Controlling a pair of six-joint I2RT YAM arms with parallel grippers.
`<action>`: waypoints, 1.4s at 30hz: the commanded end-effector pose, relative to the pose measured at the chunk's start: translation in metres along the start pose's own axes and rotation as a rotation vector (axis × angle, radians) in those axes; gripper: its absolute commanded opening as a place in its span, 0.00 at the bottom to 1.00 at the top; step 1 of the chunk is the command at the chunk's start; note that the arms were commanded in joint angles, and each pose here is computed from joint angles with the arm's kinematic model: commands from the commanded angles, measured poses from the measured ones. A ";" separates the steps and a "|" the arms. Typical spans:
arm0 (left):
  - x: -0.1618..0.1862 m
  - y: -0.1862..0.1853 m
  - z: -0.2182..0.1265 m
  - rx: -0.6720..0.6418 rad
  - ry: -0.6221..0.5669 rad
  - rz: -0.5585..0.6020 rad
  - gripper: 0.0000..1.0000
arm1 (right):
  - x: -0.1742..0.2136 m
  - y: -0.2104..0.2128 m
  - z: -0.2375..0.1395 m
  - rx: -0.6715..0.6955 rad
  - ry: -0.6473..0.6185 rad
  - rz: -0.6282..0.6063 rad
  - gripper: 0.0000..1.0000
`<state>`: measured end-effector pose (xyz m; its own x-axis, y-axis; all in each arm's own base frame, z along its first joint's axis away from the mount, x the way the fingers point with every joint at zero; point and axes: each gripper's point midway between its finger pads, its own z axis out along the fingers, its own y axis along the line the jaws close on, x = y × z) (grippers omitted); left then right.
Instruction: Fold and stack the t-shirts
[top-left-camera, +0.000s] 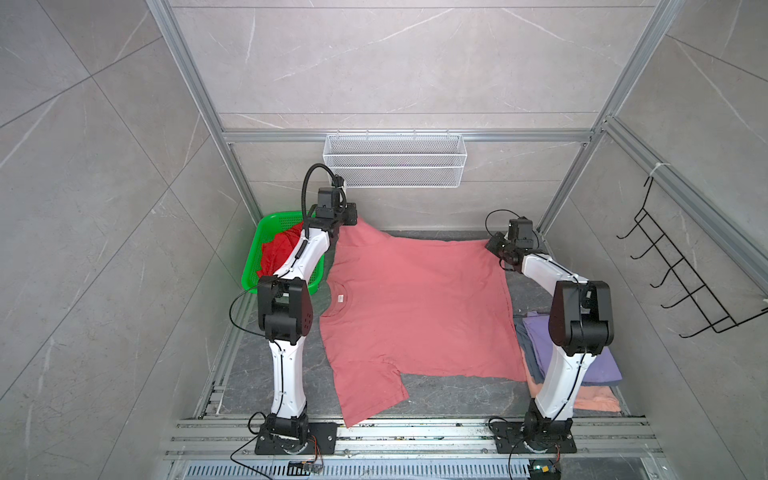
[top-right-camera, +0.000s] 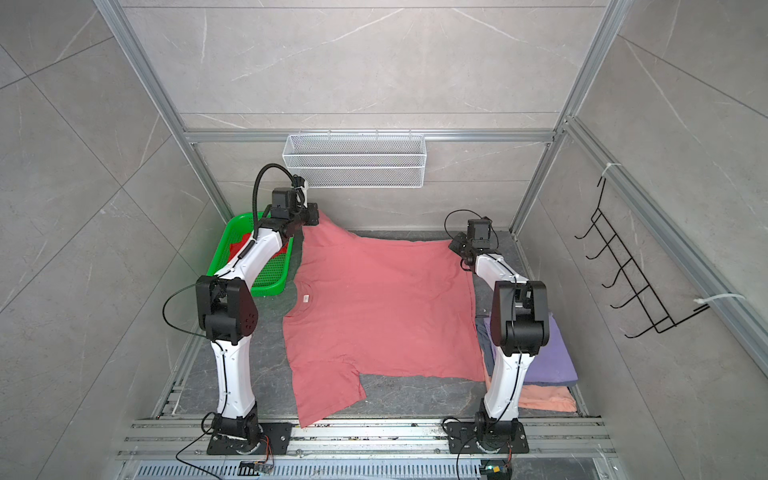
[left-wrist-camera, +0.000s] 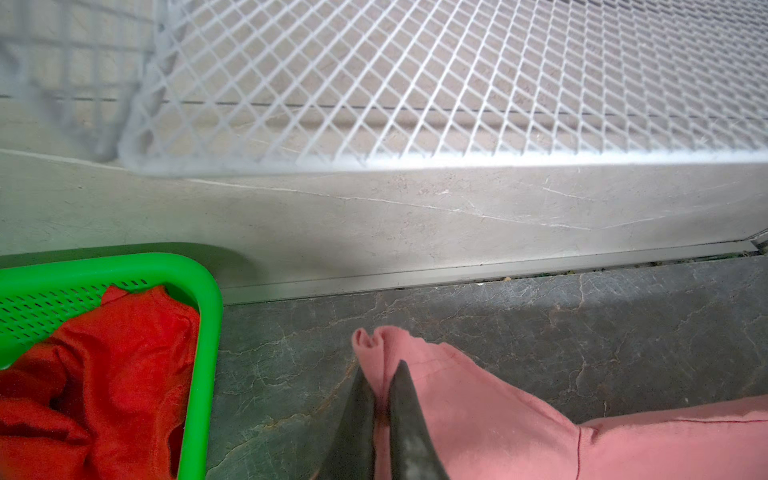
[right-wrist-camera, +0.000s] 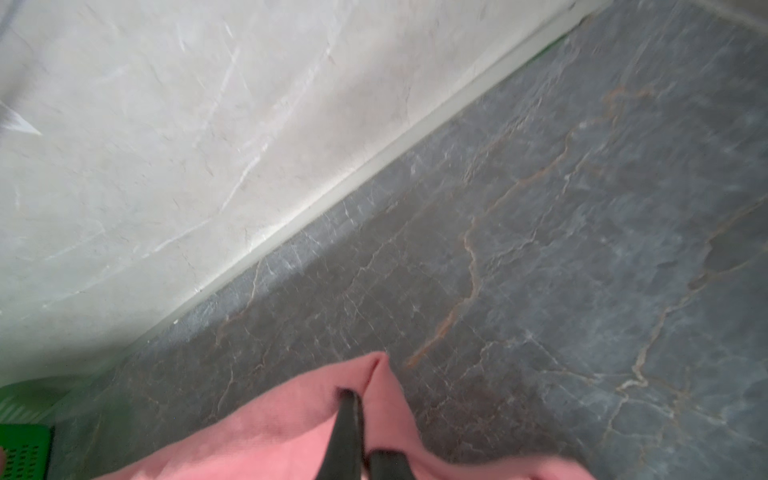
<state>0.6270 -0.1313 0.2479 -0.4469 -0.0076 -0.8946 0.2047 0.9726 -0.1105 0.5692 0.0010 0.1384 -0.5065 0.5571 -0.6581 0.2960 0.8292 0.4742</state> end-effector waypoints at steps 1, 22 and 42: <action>-0.037 -0.005 -0.030 0.017 -0.099 0.051 0.00 | -0.005 0.012 -0.008 -0.061 0.010 -0.019 0.00; 0.110 -0.018 -0.179 -0.200 0.060 0.096 0.61 | 0.050 -0.049 -0.135 0.082 0.034 -0.060 0.55; 0.189 -0.057 -0.043 -0.041 0.458 -0.184 0.60 | 0.131 -0.024 -0.061 -0.053 0.280 0.183 0.52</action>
<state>0.4878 -0.1651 0.1105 -0.7725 0.0041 -0.6350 0.0919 0.9902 -0.1055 0.4429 0.0504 0.0868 -0.6775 0.6041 -0.4197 0.3259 0.7580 0.5650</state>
